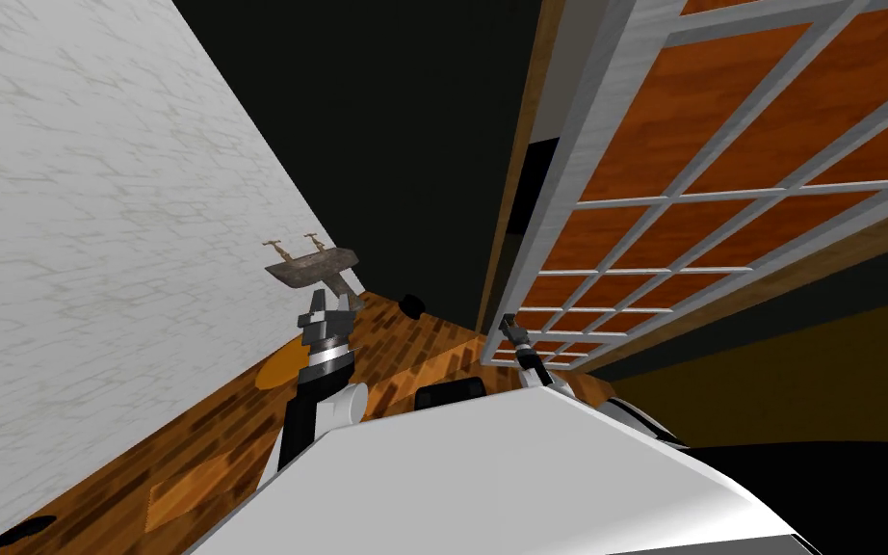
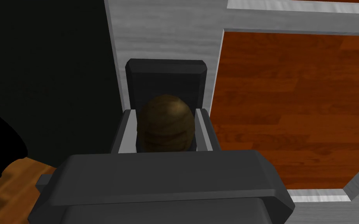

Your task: Pull the door open

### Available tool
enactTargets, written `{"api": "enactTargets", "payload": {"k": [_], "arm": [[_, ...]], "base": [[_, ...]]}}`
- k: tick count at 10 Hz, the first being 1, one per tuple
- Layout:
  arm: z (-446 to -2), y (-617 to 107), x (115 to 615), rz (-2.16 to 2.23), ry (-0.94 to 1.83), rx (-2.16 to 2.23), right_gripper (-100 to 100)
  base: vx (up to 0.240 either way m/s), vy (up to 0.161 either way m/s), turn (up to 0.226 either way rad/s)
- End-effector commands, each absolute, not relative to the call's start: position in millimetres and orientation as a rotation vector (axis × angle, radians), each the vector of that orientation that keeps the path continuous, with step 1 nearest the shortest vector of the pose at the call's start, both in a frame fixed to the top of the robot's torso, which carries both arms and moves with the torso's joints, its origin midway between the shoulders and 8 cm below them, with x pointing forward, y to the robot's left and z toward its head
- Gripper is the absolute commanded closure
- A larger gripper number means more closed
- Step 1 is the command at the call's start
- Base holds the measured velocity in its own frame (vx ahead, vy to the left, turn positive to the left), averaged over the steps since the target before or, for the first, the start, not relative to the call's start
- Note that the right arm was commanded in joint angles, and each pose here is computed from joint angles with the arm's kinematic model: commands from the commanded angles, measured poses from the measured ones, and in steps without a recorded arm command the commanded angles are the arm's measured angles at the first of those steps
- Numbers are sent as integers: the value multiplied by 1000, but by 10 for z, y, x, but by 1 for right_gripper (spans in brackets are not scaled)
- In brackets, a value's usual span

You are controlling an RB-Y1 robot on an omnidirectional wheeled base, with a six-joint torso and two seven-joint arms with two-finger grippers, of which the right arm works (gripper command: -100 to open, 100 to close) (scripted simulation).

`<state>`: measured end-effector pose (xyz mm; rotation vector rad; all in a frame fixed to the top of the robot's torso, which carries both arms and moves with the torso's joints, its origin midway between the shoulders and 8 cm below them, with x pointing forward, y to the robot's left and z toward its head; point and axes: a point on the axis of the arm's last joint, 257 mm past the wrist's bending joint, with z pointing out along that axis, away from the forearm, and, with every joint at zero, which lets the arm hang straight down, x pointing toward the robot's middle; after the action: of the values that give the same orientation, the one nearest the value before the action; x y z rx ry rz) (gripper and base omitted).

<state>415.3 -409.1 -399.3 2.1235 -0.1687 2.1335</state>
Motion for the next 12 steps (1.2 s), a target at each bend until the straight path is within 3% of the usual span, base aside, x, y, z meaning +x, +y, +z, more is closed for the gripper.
{"api": "enactTargets", "payload": {"k": [1, 12], "arm": [[-3998, -4037, 4126, 2153, -138, 2145, 100], [-4002, -3865, 3776, 2245, 55, 2245, 100]], "base": [[-254, -41, 76], [-218, -47, 82]]}}
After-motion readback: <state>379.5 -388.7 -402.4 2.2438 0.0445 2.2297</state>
